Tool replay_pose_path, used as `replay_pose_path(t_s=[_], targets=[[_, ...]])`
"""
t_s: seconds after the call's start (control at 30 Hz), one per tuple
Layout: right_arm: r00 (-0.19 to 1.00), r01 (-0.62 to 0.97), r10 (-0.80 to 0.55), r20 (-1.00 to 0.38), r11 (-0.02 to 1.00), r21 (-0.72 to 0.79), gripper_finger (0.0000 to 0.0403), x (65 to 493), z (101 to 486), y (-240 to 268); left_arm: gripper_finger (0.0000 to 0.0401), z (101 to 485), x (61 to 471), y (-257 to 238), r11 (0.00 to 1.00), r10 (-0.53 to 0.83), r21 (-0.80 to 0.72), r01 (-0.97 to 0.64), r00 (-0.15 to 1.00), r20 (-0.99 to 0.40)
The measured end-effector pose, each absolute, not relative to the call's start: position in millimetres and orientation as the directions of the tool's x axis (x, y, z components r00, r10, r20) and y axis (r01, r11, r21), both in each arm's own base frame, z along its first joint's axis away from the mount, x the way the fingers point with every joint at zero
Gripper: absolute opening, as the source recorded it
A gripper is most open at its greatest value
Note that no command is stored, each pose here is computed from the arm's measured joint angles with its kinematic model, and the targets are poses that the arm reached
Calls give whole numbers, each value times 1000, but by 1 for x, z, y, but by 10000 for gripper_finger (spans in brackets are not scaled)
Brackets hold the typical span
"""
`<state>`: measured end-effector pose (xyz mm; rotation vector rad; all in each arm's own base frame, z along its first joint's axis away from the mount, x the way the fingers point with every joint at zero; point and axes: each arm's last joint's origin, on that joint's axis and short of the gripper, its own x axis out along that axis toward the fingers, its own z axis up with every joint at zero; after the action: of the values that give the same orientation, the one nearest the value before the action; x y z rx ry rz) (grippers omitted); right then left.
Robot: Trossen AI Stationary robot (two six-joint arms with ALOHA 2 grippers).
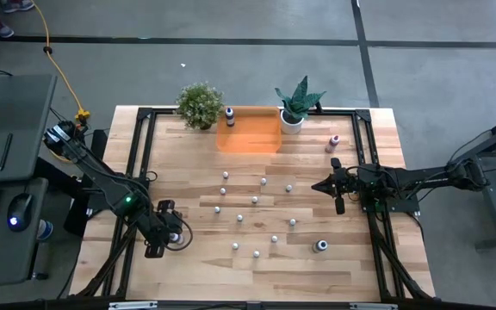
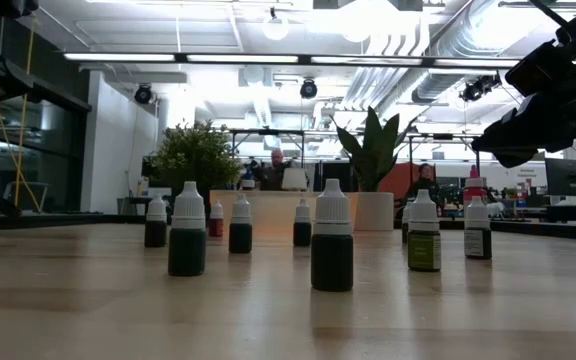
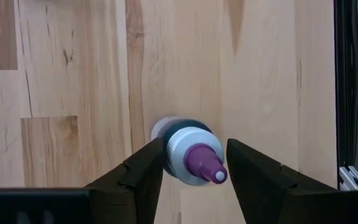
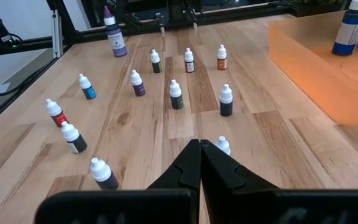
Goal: Pick & Place food coloring
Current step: Put the large violet bottle into the bin
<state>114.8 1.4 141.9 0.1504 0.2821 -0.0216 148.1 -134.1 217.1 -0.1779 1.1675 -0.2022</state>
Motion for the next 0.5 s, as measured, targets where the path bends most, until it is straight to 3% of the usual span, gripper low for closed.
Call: replay_pose_path(t_s=[0.5], targets=[[960,42,0,-279,989,145,0,115,142,1,170,217,149,-134,968,-247,-241,63,385,-889]])
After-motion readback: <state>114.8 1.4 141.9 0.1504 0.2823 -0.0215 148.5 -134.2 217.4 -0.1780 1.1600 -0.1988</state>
